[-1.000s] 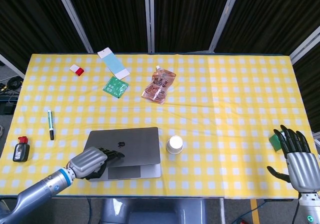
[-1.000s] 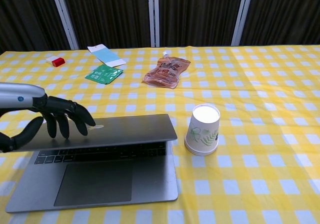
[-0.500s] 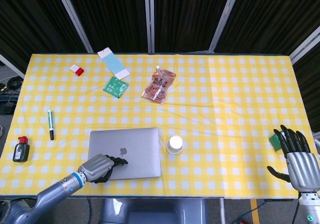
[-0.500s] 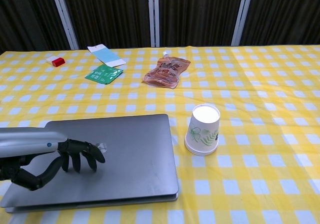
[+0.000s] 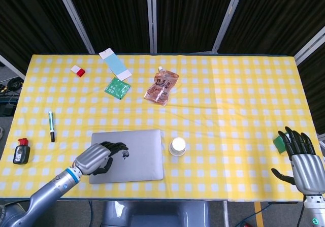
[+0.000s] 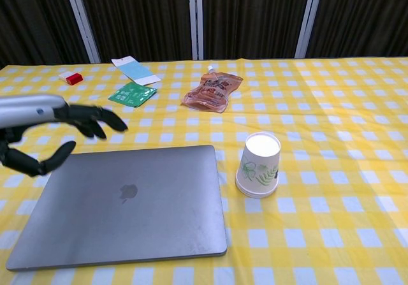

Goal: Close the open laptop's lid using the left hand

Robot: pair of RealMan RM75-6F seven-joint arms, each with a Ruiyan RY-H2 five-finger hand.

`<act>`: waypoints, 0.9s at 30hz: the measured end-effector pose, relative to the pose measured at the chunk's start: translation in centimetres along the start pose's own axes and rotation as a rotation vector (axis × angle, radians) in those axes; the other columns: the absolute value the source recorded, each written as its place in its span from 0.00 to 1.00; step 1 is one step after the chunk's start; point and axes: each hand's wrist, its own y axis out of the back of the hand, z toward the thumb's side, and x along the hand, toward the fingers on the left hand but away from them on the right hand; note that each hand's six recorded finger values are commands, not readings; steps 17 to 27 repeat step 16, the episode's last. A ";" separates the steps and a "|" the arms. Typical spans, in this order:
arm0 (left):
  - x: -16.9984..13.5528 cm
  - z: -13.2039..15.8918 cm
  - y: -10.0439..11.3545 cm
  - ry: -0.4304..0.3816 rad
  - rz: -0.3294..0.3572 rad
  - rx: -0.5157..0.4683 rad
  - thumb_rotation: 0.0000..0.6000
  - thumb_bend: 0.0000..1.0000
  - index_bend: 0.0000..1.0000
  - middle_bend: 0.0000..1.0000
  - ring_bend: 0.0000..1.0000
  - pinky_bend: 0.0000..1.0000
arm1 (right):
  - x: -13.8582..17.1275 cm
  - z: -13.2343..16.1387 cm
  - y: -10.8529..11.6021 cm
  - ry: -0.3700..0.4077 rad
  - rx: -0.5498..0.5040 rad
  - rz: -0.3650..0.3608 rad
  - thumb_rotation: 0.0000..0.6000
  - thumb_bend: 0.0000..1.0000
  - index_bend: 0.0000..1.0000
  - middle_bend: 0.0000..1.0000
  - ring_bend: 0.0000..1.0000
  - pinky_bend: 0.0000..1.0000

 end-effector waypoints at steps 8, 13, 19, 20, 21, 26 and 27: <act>-5.2 -3.4 5.5 0.142 0.336 0.023 1.00 0.00 0.00 0.00 0.00 0.00 | 0.0 0.0 -0.2 0.004 0.000 0.009 1.00 0.00 0.00 0.00 0.00 0.00; -10.5 -6.0 6.0 0.316 0.480 0.089 1.00 0.00 0.00 0.00 0.00 0.00 | 0.0 0.2 -0.3 0.014 0.001 0.009 1.00 0.00 0.00 0.00 0.00 0.00; -13.5 -7.3 5.1 0.419 0.500 0.124 1.00 0.00 0.00 0.00 0.00 0.00 | 0.1 0.2 -0.1 0.016 -0.001 0.000 1.00 0.00 0.00 0.00 0.00 0.00; -13.5 -7.3 5.1 0.419 0.500 0.124 1.00 0.00 0.00 0.00 0.00 0.00 | 0.1 0.2 -0.1 0.016 -0.001 0.000 1.00 0.00 0.00 0.00 0.00 0.00; -13.5 -7.3 5.1 0.419 0.500 0.124 1.00 0.00 0.00 0.00 0.00 0.00 | 0.1 0.2 -0.1 0.016 -0.001 0.000 1.00 0.00 0.00 0.00 0.00 0.00; -13.5 -7.3 5.1 0.419 0.500 0.124 1.00 0.00 0.00 0.00 0.00 0.00 | 0.1 0.2 -0.1 0.016 -0.001 0.000 1.00 0.00 0.00 0.00 0.00 0.00; -13.5 -7.3 5.1 0.419 0.500 0.124 1.00 0.00 0.00 0.00 0.00 0.00 | 0.1 0.2 -0.1 0.016 -0.001 0.000 1.00 0.00 0.00 0.00 0.00 0.00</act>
